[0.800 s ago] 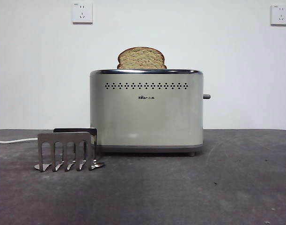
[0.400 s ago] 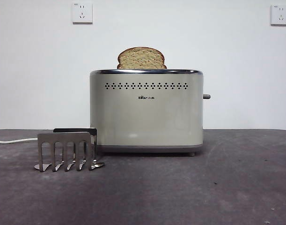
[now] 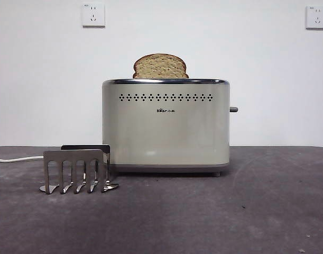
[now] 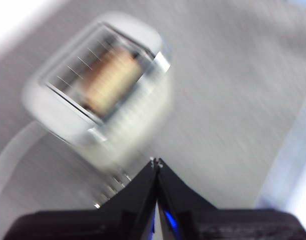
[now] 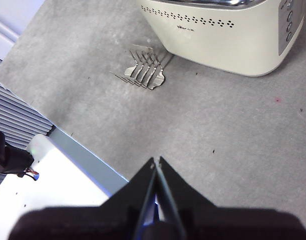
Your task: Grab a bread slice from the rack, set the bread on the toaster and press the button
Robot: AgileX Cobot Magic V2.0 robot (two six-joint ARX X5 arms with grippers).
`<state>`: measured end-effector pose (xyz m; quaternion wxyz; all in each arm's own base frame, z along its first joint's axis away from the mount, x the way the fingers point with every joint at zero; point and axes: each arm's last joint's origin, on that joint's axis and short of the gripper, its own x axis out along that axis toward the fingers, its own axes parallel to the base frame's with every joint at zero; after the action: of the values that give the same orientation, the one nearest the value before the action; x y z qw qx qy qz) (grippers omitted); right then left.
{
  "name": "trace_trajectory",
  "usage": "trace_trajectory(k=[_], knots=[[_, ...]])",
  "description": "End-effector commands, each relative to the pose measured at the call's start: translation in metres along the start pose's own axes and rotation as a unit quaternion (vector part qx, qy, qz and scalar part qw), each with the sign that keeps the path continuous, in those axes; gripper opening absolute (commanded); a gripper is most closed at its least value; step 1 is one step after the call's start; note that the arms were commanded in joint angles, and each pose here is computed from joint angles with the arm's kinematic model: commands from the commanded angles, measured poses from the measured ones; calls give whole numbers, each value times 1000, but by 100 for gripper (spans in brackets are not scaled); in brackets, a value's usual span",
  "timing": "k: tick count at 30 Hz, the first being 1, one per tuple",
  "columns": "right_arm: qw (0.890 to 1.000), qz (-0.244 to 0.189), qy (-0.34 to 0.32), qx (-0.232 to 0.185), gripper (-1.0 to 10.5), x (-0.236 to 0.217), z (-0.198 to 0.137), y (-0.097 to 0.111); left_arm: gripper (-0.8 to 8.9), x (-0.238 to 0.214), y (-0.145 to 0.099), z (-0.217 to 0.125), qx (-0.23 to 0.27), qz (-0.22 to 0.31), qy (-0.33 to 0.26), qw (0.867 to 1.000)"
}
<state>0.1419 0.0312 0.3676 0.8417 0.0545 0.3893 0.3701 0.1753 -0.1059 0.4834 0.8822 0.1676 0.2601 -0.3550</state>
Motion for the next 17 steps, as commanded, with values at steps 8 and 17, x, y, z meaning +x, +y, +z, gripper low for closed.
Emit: trace_trajectory(k=[8,17], knots=[[1000,1,1,-4,1,1,-1,-1,-3,-94,21,-7,-16,187,-220,957],[1000,1,1,-4,1,1,-1,-1,-3,-82,13,-88,-21,332,-283,900]])
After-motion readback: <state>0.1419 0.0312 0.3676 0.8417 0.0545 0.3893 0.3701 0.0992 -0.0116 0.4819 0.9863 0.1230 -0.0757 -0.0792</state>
